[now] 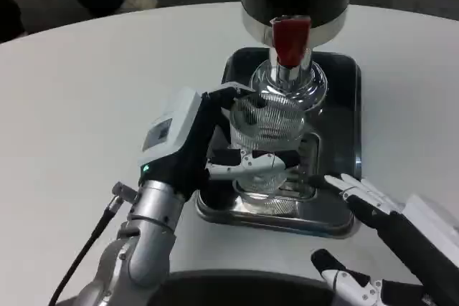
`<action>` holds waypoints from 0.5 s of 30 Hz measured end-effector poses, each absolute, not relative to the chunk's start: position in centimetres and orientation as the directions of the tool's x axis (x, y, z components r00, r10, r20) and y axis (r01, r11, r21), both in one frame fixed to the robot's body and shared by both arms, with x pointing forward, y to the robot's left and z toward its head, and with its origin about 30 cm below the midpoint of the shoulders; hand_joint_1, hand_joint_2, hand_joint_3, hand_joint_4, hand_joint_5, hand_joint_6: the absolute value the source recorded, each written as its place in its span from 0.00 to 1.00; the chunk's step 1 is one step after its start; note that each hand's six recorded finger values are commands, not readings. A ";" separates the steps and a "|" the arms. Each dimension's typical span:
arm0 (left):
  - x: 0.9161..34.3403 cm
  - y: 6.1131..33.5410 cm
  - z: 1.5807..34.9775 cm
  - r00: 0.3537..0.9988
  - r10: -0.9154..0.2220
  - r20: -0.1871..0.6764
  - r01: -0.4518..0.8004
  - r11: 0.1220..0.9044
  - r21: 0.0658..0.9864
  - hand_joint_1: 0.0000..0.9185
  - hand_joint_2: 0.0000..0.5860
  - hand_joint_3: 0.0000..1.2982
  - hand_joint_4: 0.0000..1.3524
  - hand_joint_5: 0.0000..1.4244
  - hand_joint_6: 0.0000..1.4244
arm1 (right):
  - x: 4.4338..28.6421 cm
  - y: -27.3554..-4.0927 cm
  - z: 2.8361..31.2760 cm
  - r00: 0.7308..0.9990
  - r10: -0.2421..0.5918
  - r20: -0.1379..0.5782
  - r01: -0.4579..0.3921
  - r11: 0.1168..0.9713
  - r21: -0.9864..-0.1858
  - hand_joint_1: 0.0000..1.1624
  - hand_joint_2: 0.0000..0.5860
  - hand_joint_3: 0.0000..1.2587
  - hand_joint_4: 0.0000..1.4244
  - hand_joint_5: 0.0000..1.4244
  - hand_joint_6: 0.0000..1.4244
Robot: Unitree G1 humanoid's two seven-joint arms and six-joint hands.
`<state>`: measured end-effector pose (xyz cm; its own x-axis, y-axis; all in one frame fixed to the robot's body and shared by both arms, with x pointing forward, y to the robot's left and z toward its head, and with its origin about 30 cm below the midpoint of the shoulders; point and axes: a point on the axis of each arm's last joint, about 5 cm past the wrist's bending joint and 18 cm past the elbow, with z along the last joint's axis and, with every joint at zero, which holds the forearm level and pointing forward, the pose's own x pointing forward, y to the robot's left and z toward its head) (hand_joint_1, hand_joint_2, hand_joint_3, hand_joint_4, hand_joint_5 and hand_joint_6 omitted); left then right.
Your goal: Grasp the cup under the faucet to collect the drink, then remove the cup.
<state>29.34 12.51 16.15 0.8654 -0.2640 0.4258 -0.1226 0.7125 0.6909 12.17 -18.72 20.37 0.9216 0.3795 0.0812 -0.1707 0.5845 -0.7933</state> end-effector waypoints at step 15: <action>30.0 11.6 16.3 0.854 -0.286 0.435 -0.135 0.685 0.716 0.62 0.12 0.59 0.63 0.58 0.33 | 12.0 -18.9 20.3 0.927 0.368 0.074 -0.171 0.589 -0.790 0.51 0.76 0.10 0.03 0.00 0.00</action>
